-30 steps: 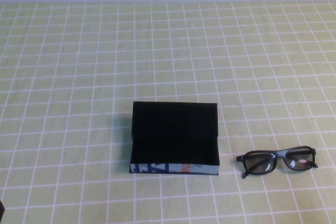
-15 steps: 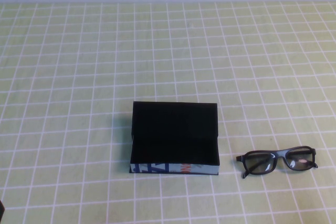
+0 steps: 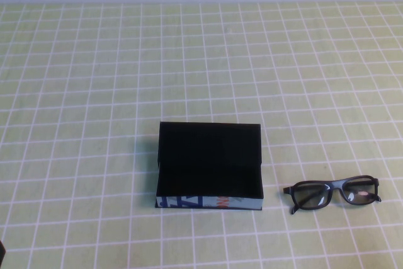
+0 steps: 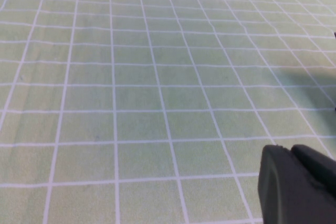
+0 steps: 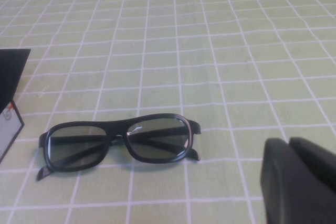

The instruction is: Return glasses to glasses case

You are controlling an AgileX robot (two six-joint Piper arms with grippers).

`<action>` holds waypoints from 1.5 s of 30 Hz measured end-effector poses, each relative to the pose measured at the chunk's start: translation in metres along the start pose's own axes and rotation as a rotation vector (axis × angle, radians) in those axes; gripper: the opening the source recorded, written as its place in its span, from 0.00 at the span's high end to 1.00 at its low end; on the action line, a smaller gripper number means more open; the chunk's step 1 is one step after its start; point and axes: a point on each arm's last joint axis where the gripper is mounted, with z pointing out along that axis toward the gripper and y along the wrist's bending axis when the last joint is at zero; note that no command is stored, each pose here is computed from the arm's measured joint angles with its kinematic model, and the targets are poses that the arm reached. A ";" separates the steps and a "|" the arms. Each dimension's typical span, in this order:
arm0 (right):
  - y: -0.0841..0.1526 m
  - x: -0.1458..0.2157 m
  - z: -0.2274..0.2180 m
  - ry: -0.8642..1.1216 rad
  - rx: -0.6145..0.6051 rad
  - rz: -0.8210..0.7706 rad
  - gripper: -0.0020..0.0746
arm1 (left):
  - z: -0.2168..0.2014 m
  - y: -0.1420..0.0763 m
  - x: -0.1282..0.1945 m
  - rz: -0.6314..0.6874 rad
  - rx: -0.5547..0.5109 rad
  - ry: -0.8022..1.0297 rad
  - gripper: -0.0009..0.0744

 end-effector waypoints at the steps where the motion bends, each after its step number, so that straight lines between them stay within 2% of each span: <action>1: 0.000 0.000 0.000 0.000 0.000 0.000 1.00 | 0.000 0.000 0.000 0.000 0.000 0.000 0.99; 28: 0.000 0.000 0.000 0.000 0.000 0.000 1.00 | 0.000 0.000 0.000 0.000 0.000 0.000 0.99; 45: 0.000 0.000 0.000 0.000 0.000 0.000 1.00 | 0.000 0.002 -0.001 0.063 -0.023 -0.007 0.99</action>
